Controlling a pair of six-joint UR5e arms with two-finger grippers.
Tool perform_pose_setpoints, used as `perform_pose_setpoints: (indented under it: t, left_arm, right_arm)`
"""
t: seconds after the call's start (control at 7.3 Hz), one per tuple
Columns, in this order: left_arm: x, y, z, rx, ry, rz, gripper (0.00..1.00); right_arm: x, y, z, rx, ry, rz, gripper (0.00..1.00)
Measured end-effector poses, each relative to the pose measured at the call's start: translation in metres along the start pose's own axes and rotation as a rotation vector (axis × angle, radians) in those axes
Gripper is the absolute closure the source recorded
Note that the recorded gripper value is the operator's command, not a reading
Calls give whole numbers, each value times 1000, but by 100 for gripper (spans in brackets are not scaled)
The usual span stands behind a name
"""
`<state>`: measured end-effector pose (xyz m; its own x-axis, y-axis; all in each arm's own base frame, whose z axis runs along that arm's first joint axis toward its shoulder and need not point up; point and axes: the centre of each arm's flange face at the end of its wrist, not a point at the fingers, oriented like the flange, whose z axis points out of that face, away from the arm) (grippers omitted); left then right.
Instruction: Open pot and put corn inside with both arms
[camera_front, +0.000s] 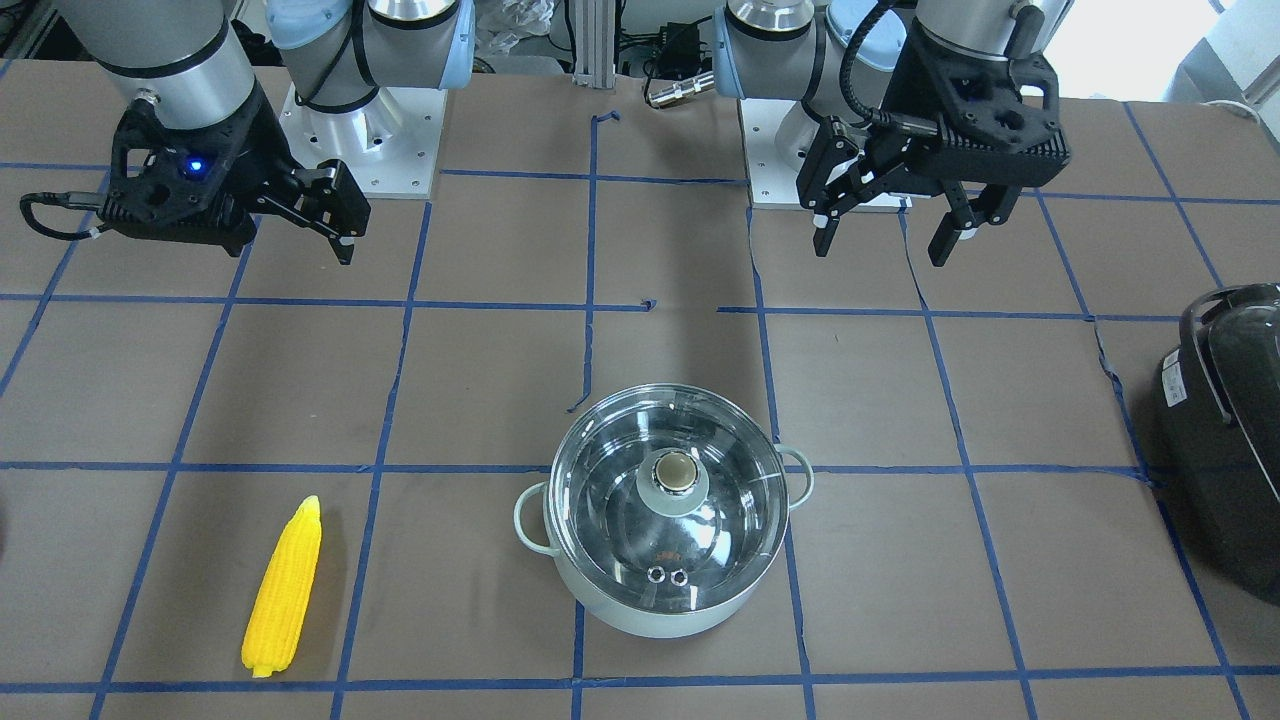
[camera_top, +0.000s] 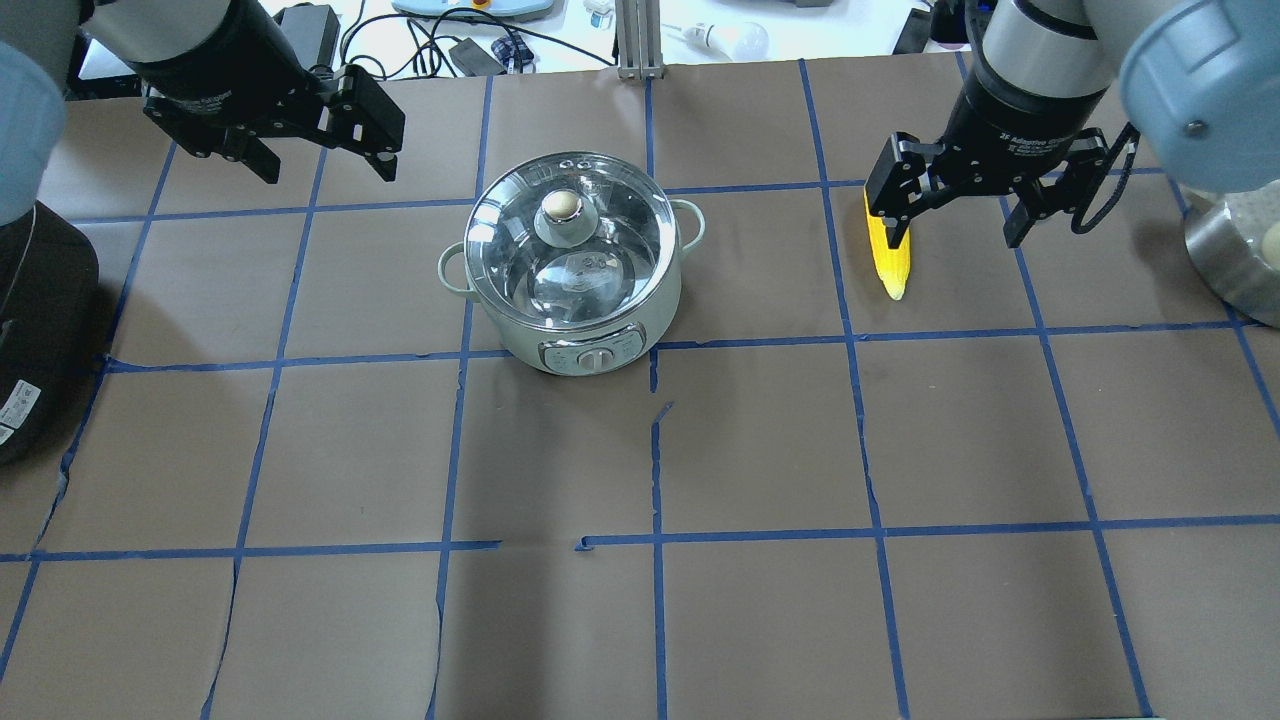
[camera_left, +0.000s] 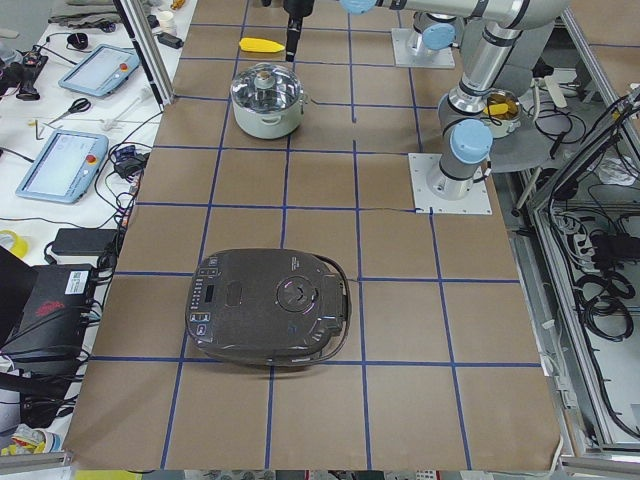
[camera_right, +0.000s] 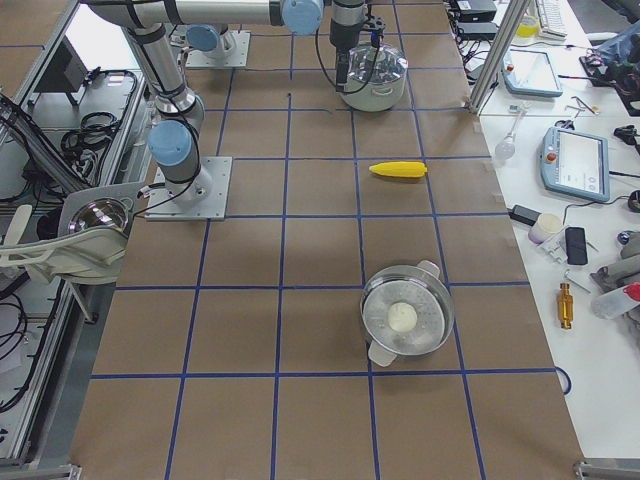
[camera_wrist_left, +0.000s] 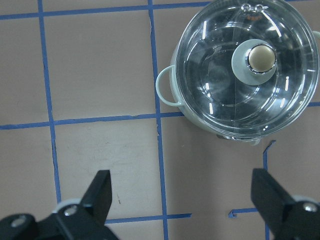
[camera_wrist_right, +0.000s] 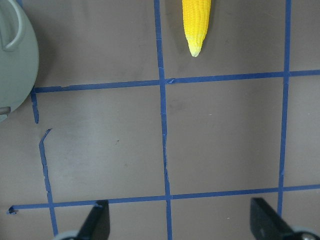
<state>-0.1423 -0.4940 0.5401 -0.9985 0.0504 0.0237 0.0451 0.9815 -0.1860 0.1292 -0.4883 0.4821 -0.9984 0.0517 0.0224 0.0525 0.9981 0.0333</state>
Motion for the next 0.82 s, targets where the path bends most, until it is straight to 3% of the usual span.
perform_pose_setpoints:
  t: [0.82]
  left_arm:
    - [-3,7,13,-35,-11,-7,0]
  right_arm:
    - [-1,1,-1,1,0,-2,0]
